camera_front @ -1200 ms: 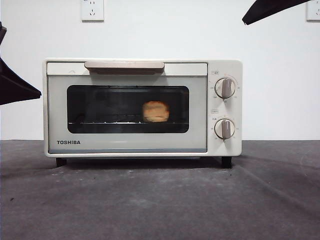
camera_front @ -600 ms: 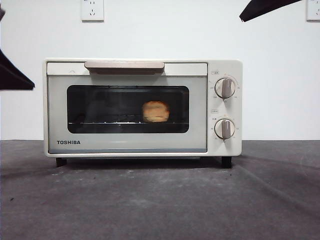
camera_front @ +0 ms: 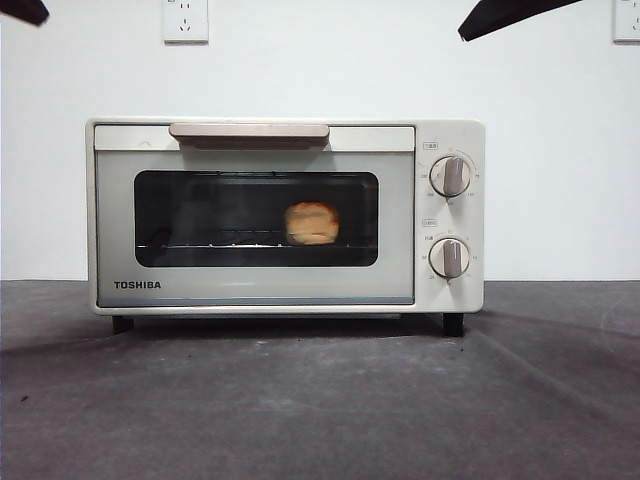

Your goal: The left arm flap open the oven, the right arm pick bread and place it into oven, the left arm flap close the oven

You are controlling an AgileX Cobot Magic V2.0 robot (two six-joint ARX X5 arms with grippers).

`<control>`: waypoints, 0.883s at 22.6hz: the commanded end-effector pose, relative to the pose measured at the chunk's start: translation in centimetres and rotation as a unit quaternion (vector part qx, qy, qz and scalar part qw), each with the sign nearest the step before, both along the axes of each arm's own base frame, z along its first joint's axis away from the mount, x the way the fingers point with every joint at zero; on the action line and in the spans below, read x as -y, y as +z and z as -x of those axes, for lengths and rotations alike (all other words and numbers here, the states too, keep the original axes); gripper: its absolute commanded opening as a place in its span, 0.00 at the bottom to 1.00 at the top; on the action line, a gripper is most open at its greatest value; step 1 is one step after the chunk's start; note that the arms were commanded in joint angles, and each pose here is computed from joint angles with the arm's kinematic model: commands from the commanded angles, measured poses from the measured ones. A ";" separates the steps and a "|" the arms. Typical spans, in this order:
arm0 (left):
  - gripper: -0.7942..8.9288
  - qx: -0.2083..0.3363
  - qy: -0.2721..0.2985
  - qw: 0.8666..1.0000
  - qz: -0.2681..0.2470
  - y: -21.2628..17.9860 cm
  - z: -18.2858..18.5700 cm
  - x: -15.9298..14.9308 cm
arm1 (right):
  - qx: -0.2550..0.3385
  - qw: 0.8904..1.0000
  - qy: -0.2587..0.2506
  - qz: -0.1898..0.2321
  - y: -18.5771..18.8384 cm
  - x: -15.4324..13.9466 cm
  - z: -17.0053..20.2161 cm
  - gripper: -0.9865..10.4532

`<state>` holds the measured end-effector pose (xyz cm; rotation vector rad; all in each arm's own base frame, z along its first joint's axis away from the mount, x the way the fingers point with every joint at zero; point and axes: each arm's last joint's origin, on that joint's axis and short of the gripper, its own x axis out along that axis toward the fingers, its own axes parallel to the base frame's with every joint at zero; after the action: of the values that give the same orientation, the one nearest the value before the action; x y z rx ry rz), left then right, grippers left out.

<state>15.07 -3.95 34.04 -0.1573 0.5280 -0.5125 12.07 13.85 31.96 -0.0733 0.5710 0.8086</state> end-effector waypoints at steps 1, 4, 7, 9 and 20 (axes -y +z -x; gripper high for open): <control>0.10 0.023 -0.019 0.999 -0.011 1.1 0.9 0.2 | 0.003 1.000 0.002 -0.008 0.2 -0.4 -0.1 0.43; 0.10 0.004 -0.028 0.999 -0.016 0.8 2.0 0.2 | 0.003 1.000 0.001 -0.009 0.2 -0.4 -0.1 0.43; 0.10 0.001 -0.034 0.999 -0.026 0.7 2.3 0.2 | 0.003 1.000 0.001 -0.009 0.2 -0.4 -0.1 0.43; 0.10 0.002 -0.034 0.999 -0.026 0.7 2.3 0.2 | 0.003 1.000 0.001 -0.009 0.2 -0.4 -0.1 0.43; 0.10 0.002 -0.034 0.999 -0.026 0.7 2.3 0.2 | 0.015 1.000 -0.025 0.001 0.2 -0.3 -0.2 0.09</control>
<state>12.76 -4.09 34.12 -0.1004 0.5728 -0.5613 12.26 13.83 32.03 -0.0785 0.5505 0.7592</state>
